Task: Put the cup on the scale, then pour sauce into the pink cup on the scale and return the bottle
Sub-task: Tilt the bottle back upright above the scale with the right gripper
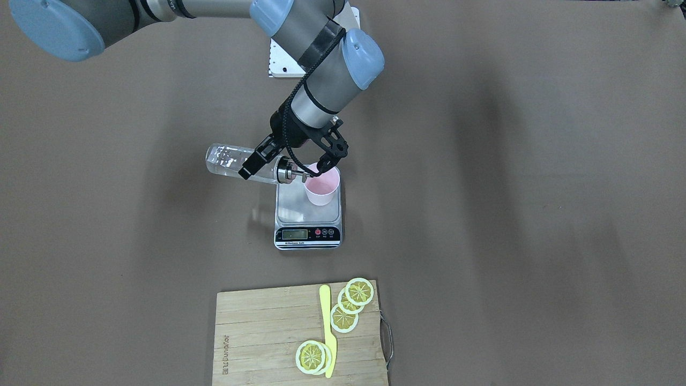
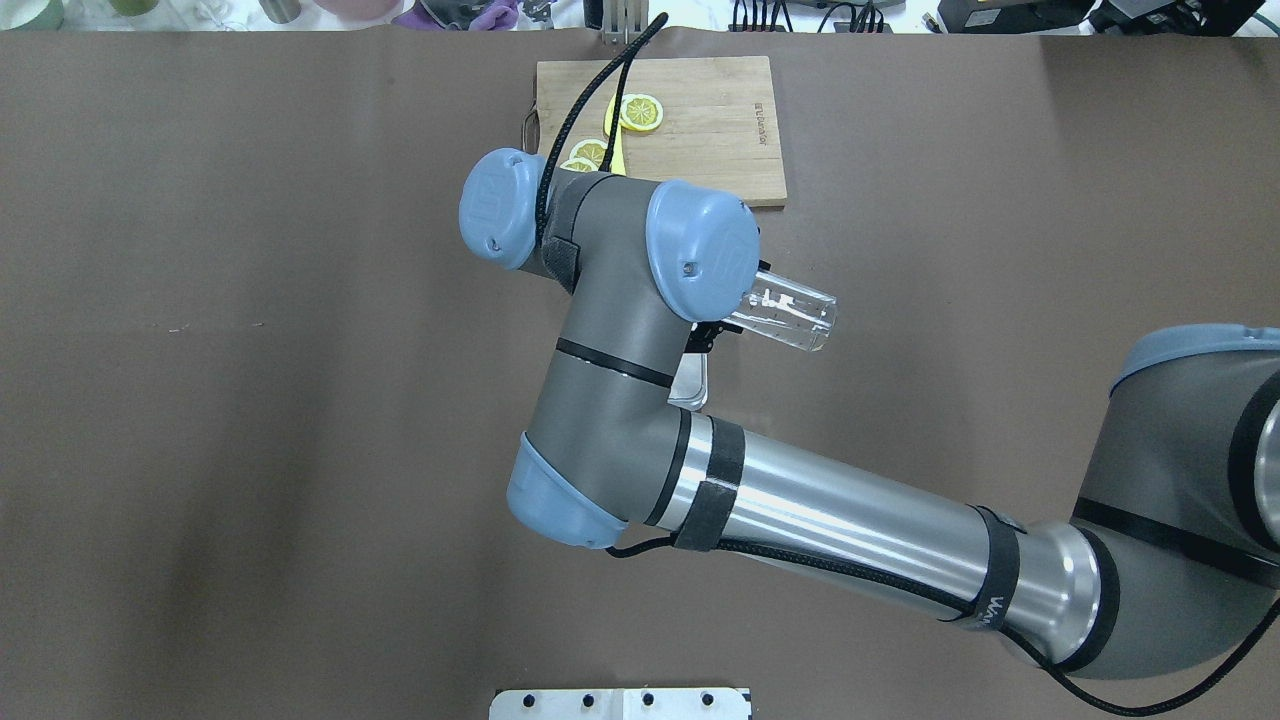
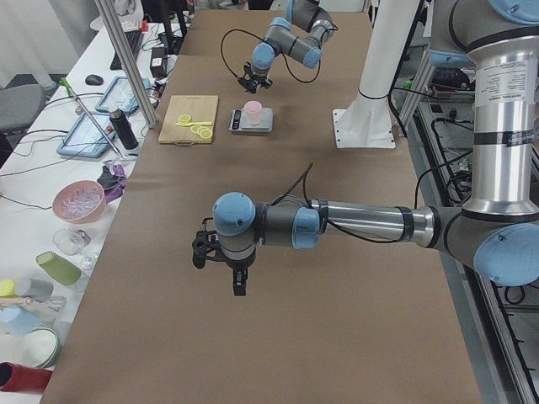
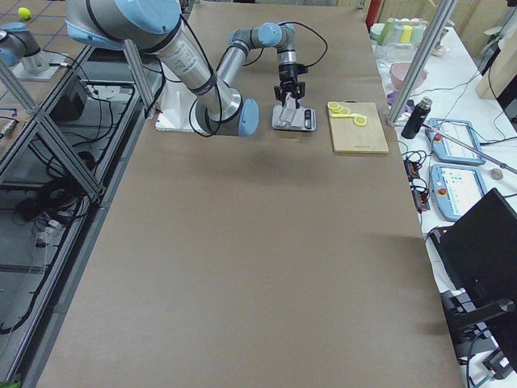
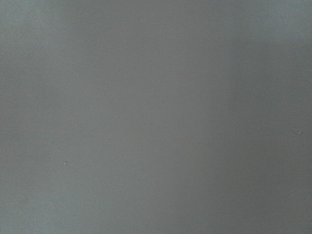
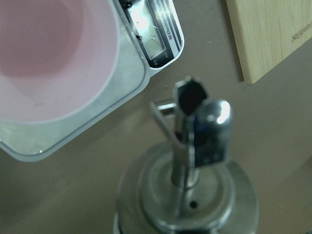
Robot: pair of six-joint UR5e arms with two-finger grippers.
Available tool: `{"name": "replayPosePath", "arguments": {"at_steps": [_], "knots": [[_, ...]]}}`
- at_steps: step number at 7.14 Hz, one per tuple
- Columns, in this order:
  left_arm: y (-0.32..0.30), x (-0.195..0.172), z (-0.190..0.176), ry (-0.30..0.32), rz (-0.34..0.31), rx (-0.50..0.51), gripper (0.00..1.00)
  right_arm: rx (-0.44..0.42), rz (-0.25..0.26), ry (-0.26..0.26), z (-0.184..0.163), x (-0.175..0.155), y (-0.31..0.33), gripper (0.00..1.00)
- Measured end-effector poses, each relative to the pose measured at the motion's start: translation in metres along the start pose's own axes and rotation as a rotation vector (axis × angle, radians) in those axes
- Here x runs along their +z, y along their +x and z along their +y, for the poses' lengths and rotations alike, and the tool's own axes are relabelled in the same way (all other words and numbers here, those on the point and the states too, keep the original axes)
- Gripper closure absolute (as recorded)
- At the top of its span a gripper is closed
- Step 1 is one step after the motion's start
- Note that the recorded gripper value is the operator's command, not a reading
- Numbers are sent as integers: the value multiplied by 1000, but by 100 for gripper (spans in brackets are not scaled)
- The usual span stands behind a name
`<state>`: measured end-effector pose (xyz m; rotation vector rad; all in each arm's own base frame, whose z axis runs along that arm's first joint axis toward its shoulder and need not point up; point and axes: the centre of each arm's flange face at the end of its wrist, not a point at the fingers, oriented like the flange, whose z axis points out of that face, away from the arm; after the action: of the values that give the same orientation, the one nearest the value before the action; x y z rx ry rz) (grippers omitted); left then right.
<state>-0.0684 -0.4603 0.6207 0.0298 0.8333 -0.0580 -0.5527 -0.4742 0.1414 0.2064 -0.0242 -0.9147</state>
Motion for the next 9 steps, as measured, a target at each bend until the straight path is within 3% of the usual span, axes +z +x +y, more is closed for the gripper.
{"name": "replayPosePath", "arguments": {"at_steps": [5, 9], "knots": [[1, 1, -4, 0, 0, 2, 2, 79, -99, 221, 44, 2, 51, 100], [-2, 3, -1, -5, 0, -2, 2, 83, -178, 438, 119, 28, 104, 100]]}}
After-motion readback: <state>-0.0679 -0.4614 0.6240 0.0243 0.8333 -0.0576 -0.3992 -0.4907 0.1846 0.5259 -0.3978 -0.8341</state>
